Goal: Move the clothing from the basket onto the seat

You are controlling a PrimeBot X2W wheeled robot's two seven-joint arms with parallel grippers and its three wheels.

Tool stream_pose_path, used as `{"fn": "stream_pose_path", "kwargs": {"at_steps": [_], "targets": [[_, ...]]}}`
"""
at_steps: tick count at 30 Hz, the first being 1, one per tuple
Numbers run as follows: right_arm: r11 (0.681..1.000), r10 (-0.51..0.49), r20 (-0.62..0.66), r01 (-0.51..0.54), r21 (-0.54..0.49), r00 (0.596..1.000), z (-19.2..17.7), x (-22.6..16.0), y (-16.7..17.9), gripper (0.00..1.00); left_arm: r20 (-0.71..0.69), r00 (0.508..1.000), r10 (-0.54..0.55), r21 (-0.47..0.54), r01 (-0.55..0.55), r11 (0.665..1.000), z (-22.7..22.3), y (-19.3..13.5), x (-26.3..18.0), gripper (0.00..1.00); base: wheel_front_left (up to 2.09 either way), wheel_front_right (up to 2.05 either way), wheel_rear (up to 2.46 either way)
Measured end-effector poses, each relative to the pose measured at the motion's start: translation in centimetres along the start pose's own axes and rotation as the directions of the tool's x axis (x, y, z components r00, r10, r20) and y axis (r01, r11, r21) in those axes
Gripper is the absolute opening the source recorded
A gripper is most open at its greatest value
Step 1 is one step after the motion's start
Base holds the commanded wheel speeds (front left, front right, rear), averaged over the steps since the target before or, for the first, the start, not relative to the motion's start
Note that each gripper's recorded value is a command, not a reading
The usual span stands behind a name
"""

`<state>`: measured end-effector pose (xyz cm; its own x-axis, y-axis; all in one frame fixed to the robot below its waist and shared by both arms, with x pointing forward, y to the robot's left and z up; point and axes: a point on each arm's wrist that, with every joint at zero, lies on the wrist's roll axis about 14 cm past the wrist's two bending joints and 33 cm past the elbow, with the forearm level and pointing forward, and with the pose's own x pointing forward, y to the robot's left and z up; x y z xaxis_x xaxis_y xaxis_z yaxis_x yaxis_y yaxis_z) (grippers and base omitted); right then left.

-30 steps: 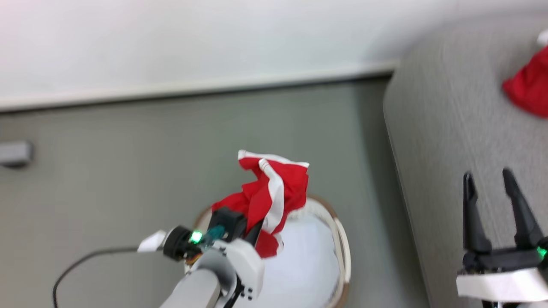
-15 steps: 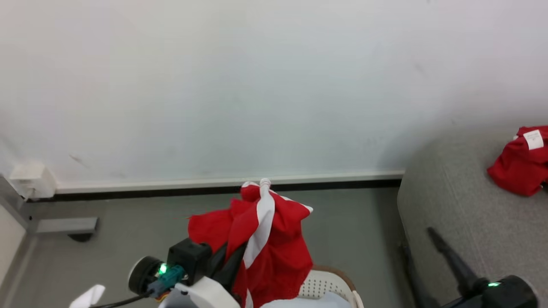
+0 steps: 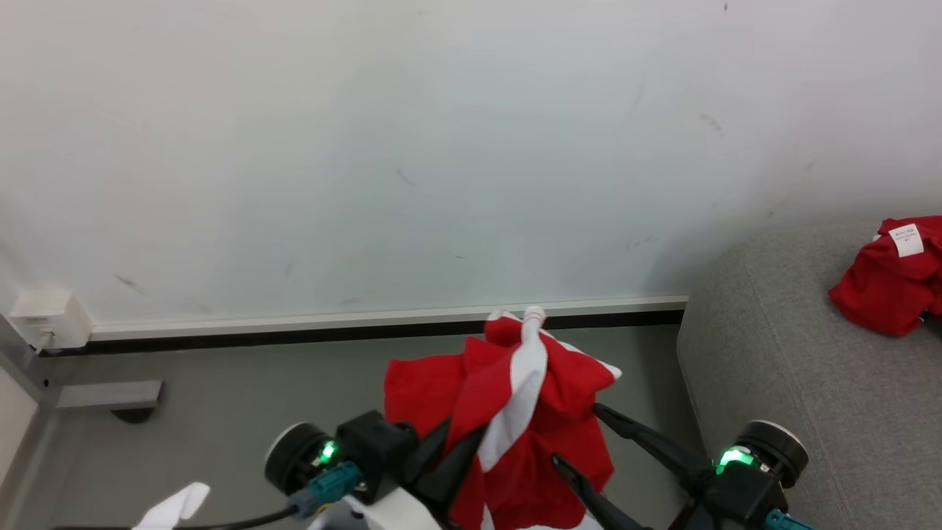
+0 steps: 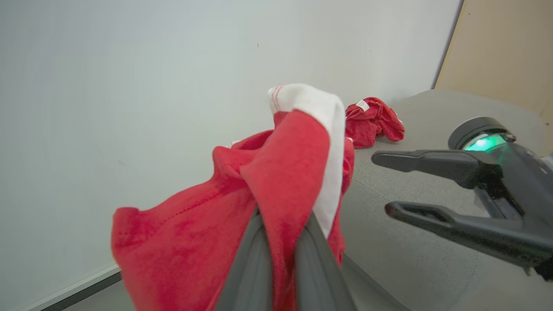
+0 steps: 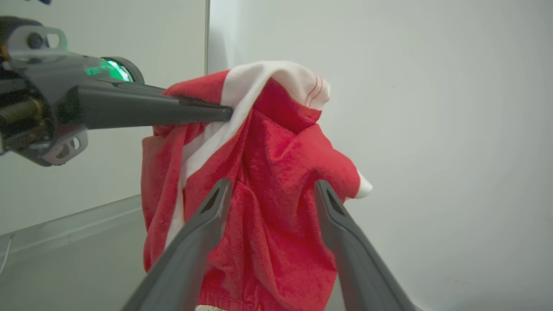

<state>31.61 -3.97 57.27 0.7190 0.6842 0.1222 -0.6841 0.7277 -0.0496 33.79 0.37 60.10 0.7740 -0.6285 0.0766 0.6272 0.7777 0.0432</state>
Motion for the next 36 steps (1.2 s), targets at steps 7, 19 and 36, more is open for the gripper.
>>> {"fn": "stream_pose_path", "kwargs": {"at_steps": [7,19,36], "targets": [[0.993,0.106,-0.093,-0.11,-0.037,0.99,-1.6,1.5,1.1,1.0,0.01,0.99,-0.143,-0.017,0.143,0.99,0.5,-3.9,1.1,0.0,0.0,0.0,0.0],[0.988,0.135,-0.095,-0.127,0.085,0.986,-2.8,2.5,1.6,0.0,0.007,0.982,-0.19,-0.065,0.19,0.98,0.0,-5.7,1.9,0.0,0.0,0.0,0.0],[0.915,-0.4,0.009,0.399,0.05,0.916,0.5,-7.7,-13.2,0.0,0.024,0.947,-0.32,-0.056,0.321,0.945,-3.0,-9.1,6.4,1.0,0.0,0.0,0.0]]}}
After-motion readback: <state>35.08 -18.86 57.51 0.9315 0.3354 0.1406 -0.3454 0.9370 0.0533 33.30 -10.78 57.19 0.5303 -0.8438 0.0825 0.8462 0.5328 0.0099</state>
